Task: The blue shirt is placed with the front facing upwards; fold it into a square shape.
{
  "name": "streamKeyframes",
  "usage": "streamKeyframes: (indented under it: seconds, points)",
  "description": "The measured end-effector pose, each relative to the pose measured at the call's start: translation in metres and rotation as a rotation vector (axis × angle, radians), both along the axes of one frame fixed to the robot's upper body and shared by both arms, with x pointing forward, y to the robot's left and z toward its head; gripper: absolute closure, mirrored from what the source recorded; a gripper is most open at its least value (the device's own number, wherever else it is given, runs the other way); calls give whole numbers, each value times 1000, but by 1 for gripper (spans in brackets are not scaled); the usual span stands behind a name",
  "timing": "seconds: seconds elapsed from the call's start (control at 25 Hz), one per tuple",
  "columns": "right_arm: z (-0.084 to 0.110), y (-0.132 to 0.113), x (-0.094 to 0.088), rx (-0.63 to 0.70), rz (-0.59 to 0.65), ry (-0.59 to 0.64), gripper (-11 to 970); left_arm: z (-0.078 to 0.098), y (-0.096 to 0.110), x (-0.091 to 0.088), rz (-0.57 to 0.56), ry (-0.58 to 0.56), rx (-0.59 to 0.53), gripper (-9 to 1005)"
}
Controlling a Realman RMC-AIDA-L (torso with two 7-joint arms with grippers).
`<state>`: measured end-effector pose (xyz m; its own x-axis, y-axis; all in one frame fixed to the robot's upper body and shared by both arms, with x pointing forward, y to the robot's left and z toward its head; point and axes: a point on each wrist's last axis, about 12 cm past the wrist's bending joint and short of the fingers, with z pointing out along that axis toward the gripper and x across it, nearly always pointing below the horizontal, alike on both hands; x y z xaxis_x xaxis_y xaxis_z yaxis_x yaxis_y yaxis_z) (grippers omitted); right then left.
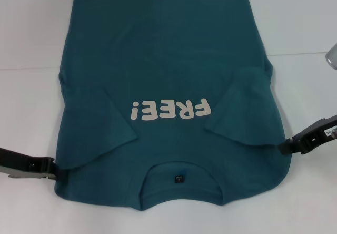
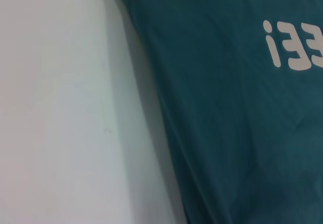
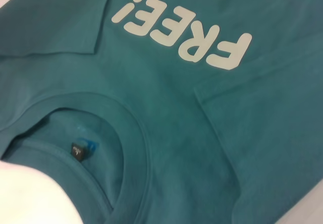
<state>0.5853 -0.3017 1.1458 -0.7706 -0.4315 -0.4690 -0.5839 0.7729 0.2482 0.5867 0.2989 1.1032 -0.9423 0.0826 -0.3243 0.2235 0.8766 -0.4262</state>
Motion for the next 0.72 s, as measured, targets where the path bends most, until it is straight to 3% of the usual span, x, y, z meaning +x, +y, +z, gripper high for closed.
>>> streamKeyframes:
  seconds: [0.72]
  points:
    - [-5,-2,-12,9,7,6,921,3,0,-11,-54,-5,-5,955]
